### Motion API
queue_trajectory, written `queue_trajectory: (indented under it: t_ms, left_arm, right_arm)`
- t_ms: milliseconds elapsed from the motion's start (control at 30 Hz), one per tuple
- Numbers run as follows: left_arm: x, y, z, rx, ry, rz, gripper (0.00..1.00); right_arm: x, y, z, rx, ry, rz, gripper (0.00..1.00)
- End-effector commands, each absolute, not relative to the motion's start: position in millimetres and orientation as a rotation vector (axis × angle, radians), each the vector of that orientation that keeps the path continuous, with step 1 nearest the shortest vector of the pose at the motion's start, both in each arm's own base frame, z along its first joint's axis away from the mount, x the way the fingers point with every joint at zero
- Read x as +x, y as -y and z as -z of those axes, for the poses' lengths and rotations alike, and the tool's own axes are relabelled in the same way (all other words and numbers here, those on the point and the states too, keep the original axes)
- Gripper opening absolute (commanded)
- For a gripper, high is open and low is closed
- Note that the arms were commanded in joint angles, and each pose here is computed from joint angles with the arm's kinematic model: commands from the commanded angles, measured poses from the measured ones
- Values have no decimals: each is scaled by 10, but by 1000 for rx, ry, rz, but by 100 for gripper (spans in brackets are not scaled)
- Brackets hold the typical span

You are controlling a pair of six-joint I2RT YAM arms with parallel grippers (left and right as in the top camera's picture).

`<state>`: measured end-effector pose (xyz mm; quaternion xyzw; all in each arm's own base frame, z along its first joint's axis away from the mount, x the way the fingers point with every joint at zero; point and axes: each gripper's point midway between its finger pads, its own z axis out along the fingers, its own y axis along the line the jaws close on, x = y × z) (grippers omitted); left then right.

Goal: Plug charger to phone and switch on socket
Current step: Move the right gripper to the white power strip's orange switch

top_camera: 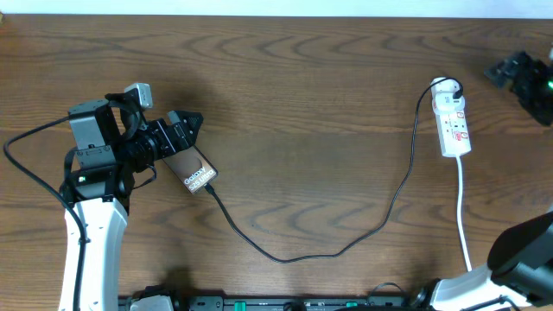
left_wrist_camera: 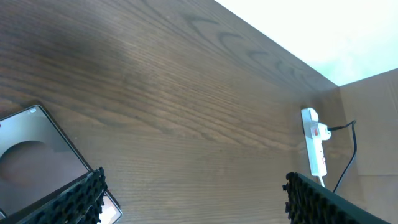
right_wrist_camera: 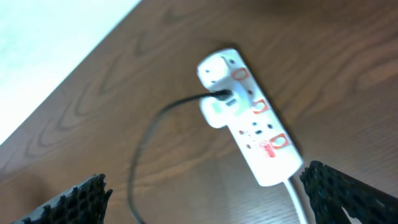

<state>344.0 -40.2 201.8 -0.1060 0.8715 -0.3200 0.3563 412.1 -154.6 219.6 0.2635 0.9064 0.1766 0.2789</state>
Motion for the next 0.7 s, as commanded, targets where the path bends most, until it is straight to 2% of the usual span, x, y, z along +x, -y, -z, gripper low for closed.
queue_trajectory:
  t_ms: [0,400,667]
  left_arm:
    - [3431,408,-2023,-244,-2250,809,90]
    - [3452,404,-1934,-260,-2275,817,90]
    - [3448,404,-1871,-274,-2297,823,90]
  right_arm:
    - [4156,1537,-2054,571,-2457,-586,99]
    - [4284,1401,-1150,406,-2592,-796,99]
    - [4353,1285,-856,281,-2639,-804,99]
